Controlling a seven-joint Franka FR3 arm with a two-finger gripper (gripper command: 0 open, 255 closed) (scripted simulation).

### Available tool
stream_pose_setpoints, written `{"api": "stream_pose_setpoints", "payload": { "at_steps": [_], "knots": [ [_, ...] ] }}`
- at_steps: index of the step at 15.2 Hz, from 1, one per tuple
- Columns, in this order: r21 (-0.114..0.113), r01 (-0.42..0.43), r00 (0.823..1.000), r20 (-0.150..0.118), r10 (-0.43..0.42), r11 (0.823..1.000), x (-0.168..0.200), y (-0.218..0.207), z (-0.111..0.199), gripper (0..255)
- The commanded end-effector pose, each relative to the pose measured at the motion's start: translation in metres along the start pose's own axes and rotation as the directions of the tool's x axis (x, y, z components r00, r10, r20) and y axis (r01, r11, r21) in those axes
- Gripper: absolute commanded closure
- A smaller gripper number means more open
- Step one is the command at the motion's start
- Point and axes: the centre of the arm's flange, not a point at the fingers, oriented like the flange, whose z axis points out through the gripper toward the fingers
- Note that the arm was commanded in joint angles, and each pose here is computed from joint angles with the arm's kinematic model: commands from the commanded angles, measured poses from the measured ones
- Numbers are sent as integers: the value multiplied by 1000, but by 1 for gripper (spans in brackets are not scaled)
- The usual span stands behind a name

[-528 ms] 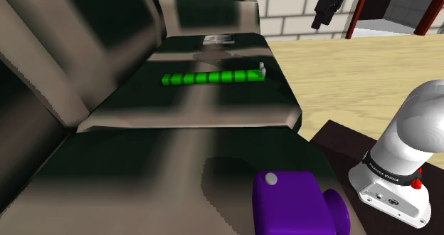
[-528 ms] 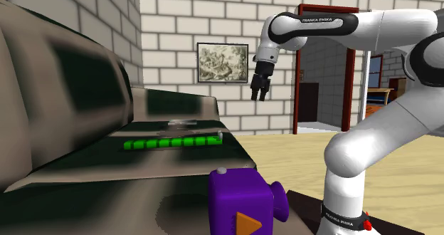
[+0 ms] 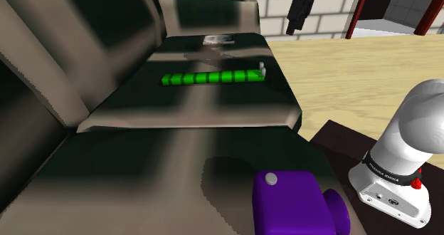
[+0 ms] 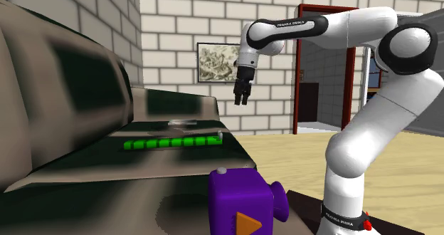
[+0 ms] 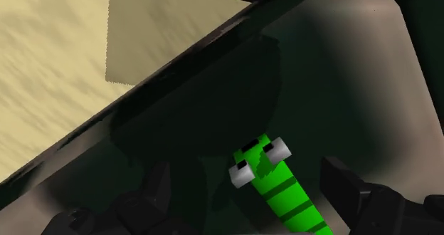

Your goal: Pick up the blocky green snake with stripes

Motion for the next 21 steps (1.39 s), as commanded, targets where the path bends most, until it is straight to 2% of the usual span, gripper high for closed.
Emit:
{"api": "stream_pose_setpoints", "payload": {
  "at_steps": [1,6,11,16,21],
  "knots": [
    [6,42,999,17,-42,999,28,-7,14,0],
    [22,143,988,60,-144,989,88,-29,44,0],
    [43,242,964,100,-246,969,145,-57,77,0],
    [67,338,929,138,-344,939,197,-91,111,0],
    [96,428,882,172,-439,898,244,-131,148,0]
  ]
}}
